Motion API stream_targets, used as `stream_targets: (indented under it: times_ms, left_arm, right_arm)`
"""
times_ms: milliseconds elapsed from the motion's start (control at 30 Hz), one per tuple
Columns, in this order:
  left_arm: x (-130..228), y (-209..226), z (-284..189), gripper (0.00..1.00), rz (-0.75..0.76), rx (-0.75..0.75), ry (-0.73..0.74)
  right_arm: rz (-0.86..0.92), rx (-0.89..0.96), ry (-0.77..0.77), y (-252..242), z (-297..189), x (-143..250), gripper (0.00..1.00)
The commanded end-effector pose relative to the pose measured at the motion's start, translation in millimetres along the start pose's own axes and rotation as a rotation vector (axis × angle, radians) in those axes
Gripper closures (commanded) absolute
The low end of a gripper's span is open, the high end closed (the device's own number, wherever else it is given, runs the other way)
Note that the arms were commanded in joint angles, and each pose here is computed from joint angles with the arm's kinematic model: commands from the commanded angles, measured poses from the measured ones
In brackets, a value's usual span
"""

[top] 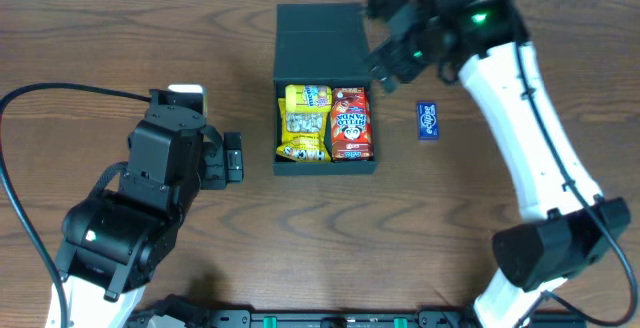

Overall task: Pack container
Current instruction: 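Release the bottle and move the right gripper to the Eclipse tin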

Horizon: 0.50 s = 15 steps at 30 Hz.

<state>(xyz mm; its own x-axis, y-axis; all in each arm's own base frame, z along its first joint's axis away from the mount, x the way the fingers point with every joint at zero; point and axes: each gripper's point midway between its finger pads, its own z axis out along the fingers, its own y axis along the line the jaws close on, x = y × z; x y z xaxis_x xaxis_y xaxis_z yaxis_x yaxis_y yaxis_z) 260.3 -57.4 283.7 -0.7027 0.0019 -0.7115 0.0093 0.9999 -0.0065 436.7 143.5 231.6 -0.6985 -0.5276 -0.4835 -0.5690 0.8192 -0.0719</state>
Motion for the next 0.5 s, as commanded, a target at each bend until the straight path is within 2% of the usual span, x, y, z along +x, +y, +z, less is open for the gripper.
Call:
stream_targets:
  times_ms: [0,200,467]
  left_arm:
    - [-6.1,2.8,-4.7,0.05,0.005,-0.011,-0.019]
    - [-6.1,2.7,-4.7,0.05,0.005,-0.011,-0.019]
    - [-6.1,2.7,-4.7,0.05,0.005,-0.011,-0.019]
  right_arm:
    - [0.208,0.085,0.082,-34.4,21.3,19.2,0.01]
    - [0.472,0.114,0.214,-60.8,68.2,54.6,0.03]
    - [0.556,0.084,0.390,-55.0,129.2,94.8,0.10]
